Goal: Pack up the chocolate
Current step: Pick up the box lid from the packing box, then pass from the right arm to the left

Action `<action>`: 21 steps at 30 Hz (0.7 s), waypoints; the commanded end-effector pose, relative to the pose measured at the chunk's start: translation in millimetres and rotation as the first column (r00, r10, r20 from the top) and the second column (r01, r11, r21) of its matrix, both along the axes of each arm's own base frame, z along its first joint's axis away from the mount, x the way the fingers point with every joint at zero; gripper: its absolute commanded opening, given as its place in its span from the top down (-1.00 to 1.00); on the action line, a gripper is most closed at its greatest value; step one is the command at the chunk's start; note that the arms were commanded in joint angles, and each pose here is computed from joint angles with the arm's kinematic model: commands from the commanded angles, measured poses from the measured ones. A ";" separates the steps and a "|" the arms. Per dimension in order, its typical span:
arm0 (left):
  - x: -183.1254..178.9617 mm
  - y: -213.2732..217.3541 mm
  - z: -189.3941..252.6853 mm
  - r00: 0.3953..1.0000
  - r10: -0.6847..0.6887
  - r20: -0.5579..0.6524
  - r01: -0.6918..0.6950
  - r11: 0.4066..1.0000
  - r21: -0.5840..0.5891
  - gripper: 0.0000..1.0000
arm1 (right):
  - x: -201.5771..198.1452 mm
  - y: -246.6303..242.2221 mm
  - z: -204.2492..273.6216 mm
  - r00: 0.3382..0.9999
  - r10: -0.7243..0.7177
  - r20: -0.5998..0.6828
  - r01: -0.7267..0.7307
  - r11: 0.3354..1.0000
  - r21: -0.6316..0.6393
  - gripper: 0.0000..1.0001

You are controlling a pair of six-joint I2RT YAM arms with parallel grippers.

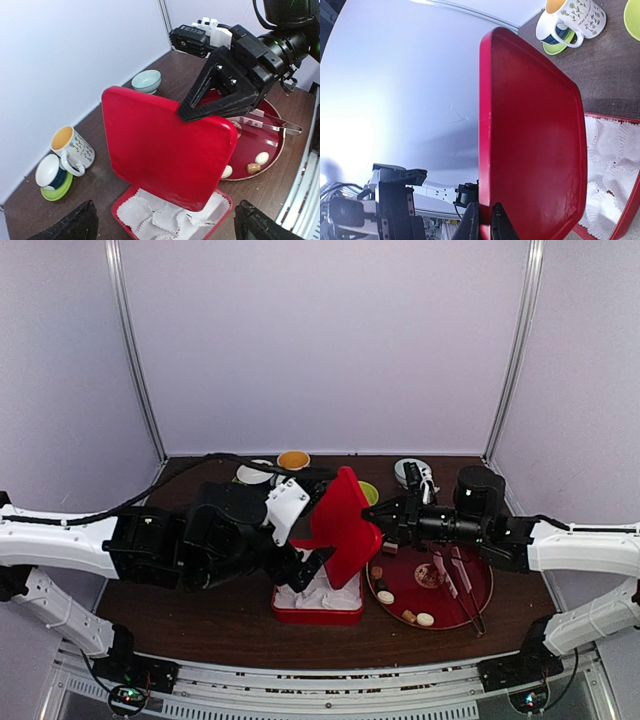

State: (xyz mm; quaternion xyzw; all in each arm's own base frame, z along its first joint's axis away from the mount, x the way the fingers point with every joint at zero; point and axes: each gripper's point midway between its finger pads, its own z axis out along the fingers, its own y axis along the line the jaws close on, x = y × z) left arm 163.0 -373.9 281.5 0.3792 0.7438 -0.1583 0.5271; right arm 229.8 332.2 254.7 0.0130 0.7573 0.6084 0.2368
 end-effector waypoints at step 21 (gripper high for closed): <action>-3.0 -54.7 -28.4 0.990 -0.042 0.132 0.030 0.996 0.089 -0.96 | -0.6 -22.8 98.6 0.977 -0.163 -0.139 0.209 0.864 0.459 1.00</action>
